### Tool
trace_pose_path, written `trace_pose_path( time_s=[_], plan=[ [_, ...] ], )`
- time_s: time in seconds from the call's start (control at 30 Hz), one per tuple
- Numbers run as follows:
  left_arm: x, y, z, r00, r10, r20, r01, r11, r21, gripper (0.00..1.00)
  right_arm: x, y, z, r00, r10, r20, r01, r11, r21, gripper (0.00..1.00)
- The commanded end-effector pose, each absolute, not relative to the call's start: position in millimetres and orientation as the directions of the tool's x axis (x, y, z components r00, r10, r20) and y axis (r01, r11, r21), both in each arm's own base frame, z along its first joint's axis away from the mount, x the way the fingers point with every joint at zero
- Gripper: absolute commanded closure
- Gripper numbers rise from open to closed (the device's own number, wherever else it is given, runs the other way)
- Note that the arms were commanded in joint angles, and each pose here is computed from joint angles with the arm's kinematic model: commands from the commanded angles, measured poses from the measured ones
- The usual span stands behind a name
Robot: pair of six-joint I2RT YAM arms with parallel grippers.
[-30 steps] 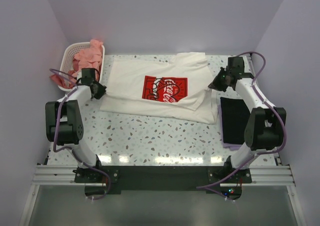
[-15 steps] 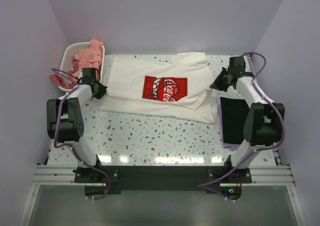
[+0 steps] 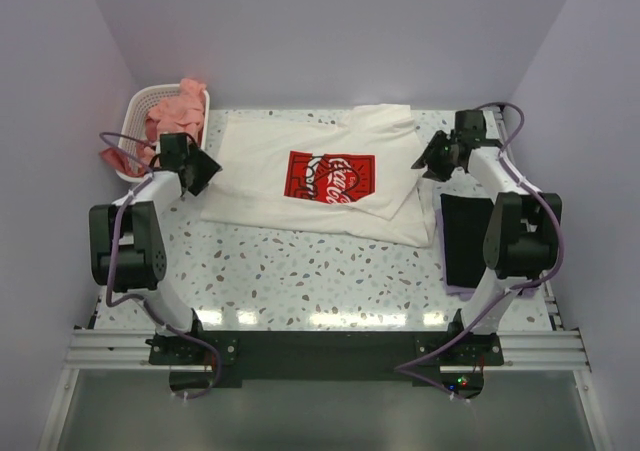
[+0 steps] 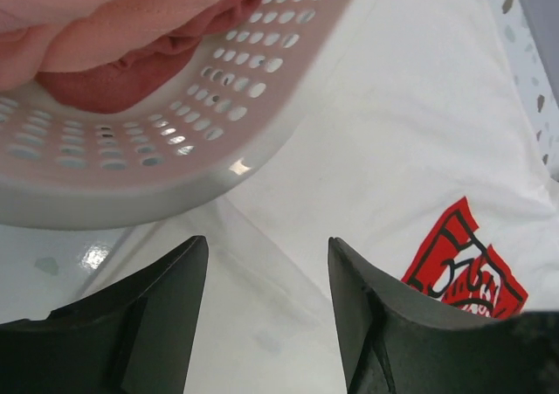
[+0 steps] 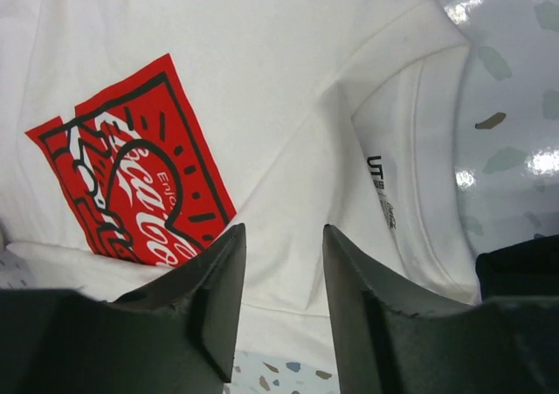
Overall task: Fold and stack the t-shirts
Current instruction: Fold the tshirt
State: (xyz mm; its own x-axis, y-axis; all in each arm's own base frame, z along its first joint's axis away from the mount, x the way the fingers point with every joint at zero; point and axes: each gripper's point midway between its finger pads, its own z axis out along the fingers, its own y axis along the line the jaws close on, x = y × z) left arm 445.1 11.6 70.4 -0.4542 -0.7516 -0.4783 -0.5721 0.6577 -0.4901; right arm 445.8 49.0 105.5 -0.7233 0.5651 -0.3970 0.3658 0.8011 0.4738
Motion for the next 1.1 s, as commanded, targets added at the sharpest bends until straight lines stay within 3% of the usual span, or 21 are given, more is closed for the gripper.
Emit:
trace_pose_path(
  time_s=[0.0,0.3,0.53,1.07],
  plan=[
    [453,1,111,-0.436,-0.735,-0.519,-0.448,0.678,-0.583,0.38,464,56,132,-0.722,0.513,-0.464,0.263,0.824,0.502,0.53],
    [405,-27,129,-0.512,-0.712,-0.481,-0.361,0.686,-0.631,0.38,411,86,113,-0.745,0.46,-0.483,0.235,0.858,0.456,0.52],
    [380,-32,158,-0.558,-0.595,-0.578,-0.232,0.781,-0.58,0.37,379,110,67,-0.789,0.434,-0.434,0.232,0.865,0.444,0.54],
    [363,-43,155,-0.602,-0.515,-0.61,-0.122,0.815,-0.567,0.36,371,128,34,-0.793,0.464,-0.395,0.277,0.852,0.444,0.56]
  ],
)
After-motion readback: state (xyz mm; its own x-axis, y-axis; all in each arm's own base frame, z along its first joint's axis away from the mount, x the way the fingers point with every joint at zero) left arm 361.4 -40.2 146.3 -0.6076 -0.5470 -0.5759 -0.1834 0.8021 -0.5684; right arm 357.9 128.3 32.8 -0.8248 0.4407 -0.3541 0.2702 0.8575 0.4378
